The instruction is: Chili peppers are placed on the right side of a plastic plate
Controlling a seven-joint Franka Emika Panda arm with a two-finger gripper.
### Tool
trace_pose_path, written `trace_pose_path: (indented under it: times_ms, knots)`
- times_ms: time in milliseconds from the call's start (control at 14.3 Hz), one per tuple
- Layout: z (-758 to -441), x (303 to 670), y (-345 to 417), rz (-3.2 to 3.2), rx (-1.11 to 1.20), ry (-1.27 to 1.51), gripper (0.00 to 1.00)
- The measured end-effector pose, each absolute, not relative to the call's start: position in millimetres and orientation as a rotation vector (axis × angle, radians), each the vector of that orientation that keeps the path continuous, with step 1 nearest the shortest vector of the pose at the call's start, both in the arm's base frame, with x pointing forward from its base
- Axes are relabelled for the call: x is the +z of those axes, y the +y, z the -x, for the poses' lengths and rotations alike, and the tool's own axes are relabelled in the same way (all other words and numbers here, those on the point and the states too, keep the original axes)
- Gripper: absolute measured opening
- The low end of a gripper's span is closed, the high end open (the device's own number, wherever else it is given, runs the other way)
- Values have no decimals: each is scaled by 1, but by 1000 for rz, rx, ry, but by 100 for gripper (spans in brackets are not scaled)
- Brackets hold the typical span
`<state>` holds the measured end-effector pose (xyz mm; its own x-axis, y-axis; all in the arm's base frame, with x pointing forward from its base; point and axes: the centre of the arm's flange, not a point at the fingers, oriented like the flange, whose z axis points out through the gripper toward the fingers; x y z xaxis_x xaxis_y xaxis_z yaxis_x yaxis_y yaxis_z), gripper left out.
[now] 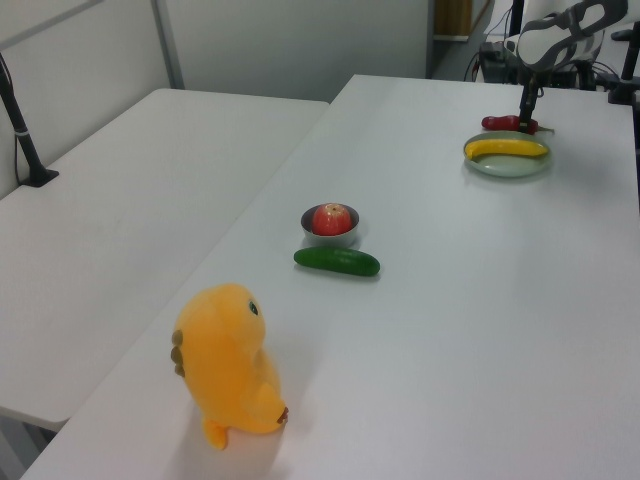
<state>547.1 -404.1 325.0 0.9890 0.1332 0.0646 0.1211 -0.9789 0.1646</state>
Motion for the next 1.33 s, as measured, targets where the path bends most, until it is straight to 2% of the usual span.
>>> trace_pose_path:
  times_ms: [70, 140, 210, 280, 420, 490, 770, 980, 1330]
  knots:
    - [-547, 325, -404, -2972, 113, 191, 88]
    - [-548, 327, -404, -2970, 118, 190, 98]
    - [-551, 334, -406, -2960, 138, 187, 100]
    - [-553, 343, -406, -2950, 159, 179, 100]
    - [-558, 385, -404, -2926, 261, 98, 100]
    - [-557, 417, -398, -2929, 328, 15, 100]
    - [-539, 511, -359, -3036, 418, -176, 100]
    - [-522, 577, -319, -3116, 404, -356, 100]
    - [-518, 641, -234, -3229, 333, -542, 100]
